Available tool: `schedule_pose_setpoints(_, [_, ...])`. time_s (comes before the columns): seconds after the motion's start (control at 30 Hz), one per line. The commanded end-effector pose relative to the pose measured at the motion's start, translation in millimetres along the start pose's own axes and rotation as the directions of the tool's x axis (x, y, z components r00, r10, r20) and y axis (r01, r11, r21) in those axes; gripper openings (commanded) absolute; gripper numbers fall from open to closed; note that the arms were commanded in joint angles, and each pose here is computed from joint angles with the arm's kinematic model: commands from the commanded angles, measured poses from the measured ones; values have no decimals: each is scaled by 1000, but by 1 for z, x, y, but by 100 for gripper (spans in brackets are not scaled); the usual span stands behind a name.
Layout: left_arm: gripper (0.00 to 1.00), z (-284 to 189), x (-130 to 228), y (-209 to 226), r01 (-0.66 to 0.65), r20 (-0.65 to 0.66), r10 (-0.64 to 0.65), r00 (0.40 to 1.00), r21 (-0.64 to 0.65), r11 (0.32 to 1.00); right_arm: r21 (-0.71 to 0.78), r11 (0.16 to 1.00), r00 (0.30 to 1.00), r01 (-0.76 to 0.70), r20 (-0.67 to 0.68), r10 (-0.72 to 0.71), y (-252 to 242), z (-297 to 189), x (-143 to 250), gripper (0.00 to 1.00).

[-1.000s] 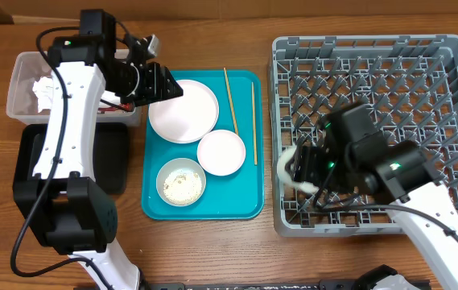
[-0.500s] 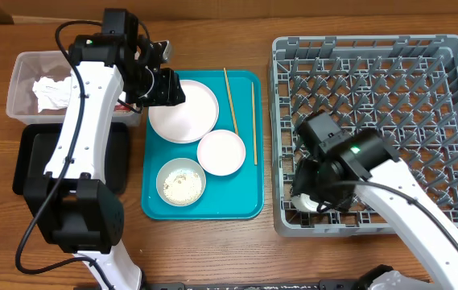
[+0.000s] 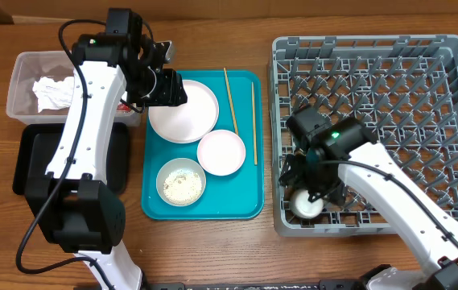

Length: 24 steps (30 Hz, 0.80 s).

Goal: Sort waste into correct bins and load items into the dishwasher
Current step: 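Lower the cup into the dish rack's front corner and release right gripper, then grasp the rice-filled bowl with the left gripper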

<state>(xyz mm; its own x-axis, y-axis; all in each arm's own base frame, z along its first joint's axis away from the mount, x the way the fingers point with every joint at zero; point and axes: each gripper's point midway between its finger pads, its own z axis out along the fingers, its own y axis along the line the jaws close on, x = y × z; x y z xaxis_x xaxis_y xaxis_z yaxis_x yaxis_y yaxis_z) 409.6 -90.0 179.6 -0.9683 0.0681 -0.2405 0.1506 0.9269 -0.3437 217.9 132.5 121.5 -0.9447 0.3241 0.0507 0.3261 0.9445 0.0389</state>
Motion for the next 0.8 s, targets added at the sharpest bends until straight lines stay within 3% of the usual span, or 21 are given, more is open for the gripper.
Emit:
schedule_pose_setpoints(0.0, [52,-29,-11,-13,-21,54,22,998,-5,1000,-97,992,989,77,130,-64,22,-42,-28,89])
schedule_pose_setpoints(0.1, [48,-44,-4,-25,-30,32,31,999,-25,999,-150,980,971,133,218,-99,34,-72,-45,89])
schedule_pose_setpoints(0.33, [47,-69,51,-30,-31,-102,-5,995,-353,935,-198,970,938,139,339,-65,26,-117,-82,89])
schedule_pose_setpoints(0.5, [43,-62,80,-62,-119,-167,64,984,-343,932,-195,975,940,108,341,-36,15,-117,-90,89])
schedule_pose_setpoints(0.67, [46,-41,130,-67,-180,-269,82,960,-361,915,-186,975,937,121,347,-50,12,-118,-93,89])
schedule_pose_setpoints(0.77, [50,-7,152,-72,-204,-272,125,954,-284,937,-178,975,936,135,346,-66,11,-117,-92,89])
